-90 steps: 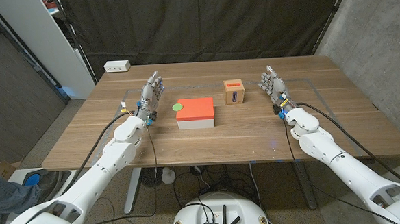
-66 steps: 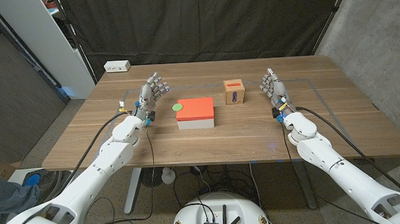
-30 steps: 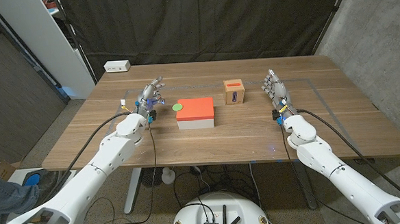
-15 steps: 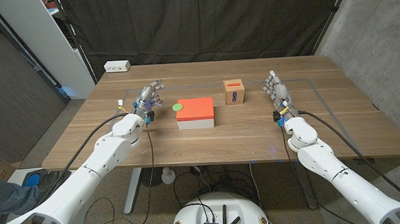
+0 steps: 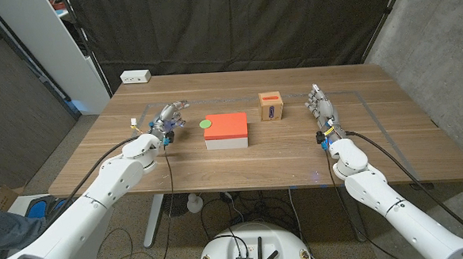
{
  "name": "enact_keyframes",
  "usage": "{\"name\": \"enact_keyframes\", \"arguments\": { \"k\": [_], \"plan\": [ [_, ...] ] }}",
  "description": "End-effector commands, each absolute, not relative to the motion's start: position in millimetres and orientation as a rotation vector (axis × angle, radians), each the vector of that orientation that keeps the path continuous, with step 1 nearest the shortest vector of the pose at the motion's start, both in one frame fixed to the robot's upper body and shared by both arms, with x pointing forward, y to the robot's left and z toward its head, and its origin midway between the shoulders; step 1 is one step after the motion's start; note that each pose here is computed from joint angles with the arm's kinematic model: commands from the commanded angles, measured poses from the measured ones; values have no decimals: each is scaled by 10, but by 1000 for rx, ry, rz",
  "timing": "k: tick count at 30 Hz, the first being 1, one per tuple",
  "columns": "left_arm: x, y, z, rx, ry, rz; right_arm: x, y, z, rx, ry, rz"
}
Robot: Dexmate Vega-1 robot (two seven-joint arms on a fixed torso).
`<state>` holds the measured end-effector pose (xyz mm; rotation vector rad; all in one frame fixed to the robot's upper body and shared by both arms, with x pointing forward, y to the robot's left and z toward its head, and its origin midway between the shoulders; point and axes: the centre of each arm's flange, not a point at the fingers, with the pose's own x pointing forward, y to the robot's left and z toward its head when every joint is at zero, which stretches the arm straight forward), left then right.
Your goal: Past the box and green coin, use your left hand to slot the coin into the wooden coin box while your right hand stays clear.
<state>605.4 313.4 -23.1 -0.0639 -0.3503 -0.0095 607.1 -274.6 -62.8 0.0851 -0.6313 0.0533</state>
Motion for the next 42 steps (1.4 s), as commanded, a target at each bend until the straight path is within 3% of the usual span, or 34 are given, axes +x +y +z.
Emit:
{"name": "enact_keyframes", "arguments": {
  "k": [1, 19, 27, 42],
  "plan": [
    [5964, 3213, -361, -113, -216, -56, 5963, -2694, -703, 81, -628, 49],
    [5748, 3188, -286, -76, -77, -45, 5913, -2906, -717, 59, -635, 36],
    [5608, 3180, -247, -9, -58, -5, 5850, -3093, -682, -71, -637, -4],
    [5698, 3104, -295, 3, -14, -158, 5819, -3253, -644, -60, -658, 76]
  ]
}}
